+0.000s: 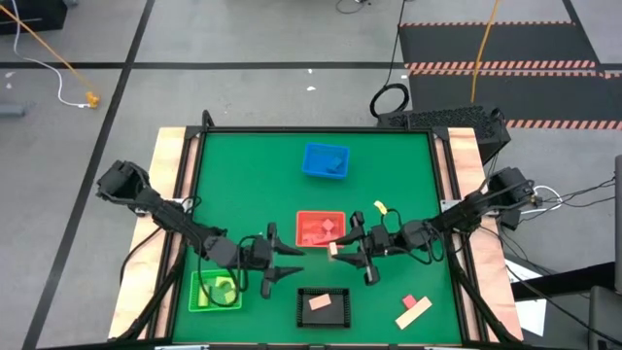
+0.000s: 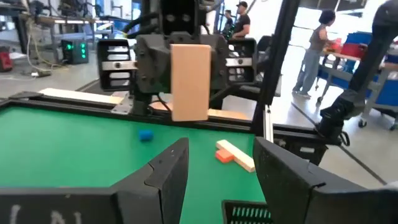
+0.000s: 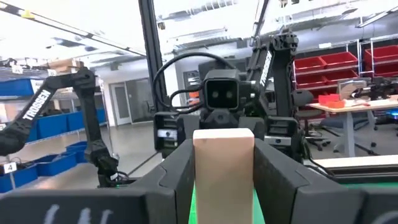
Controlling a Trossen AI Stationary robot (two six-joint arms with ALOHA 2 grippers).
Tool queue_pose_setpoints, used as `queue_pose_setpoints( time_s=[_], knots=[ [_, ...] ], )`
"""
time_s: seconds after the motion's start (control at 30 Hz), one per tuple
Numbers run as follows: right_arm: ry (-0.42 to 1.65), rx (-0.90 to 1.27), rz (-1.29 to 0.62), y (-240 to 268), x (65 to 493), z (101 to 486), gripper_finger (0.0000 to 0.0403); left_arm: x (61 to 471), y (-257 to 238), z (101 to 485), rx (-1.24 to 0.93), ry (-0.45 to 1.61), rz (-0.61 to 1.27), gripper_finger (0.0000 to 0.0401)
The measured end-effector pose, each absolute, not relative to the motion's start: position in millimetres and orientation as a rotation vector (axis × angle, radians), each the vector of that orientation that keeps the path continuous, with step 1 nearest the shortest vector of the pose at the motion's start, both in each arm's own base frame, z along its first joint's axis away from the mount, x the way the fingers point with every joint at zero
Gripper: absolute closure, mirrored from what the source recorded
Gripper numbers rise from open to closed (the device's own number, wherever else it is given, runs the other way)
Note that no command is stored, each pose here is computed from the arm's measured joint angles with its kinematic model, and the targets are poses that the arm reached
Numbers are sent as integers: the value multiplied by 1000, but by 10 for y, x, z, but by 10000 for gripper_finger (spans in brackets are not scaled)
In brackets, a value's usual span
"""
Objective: Sort & place blocks by color
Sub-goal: Put the top brown block into the black bin
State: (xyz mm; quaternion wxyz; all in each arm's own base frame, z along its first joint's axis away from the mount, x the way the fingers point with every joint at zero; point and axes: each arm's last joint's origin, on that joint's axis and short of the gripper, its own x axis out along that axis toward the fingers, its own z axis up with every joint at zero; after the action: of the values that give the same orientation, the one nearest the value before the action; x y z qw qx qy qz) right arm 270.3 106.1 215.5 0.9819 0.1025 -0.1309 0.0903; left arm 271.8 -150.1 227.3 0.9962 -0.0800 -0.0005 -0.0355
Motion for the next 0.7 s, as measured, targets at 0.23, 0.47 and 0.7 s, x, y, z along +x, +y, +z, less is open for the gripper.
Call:
queue_pose_setpoints(
  time_s=[0.23, 0.47, 0.7],
  knots=[
    [-262, 137, 234, 1124, 2804, 2267, 283, 2884, -1646, 2215, -62, 36, -86, 221],
    [-188, 68, 223, 1142, 2877, 2256, 283, 3014, -1714, 2299, 187, 25, -35, 221],
    [-175, 28, 213, 1142, 2880, 2240, 283, 3081, -1623, 2351, 258, 16, 28, 221]
  ],
)
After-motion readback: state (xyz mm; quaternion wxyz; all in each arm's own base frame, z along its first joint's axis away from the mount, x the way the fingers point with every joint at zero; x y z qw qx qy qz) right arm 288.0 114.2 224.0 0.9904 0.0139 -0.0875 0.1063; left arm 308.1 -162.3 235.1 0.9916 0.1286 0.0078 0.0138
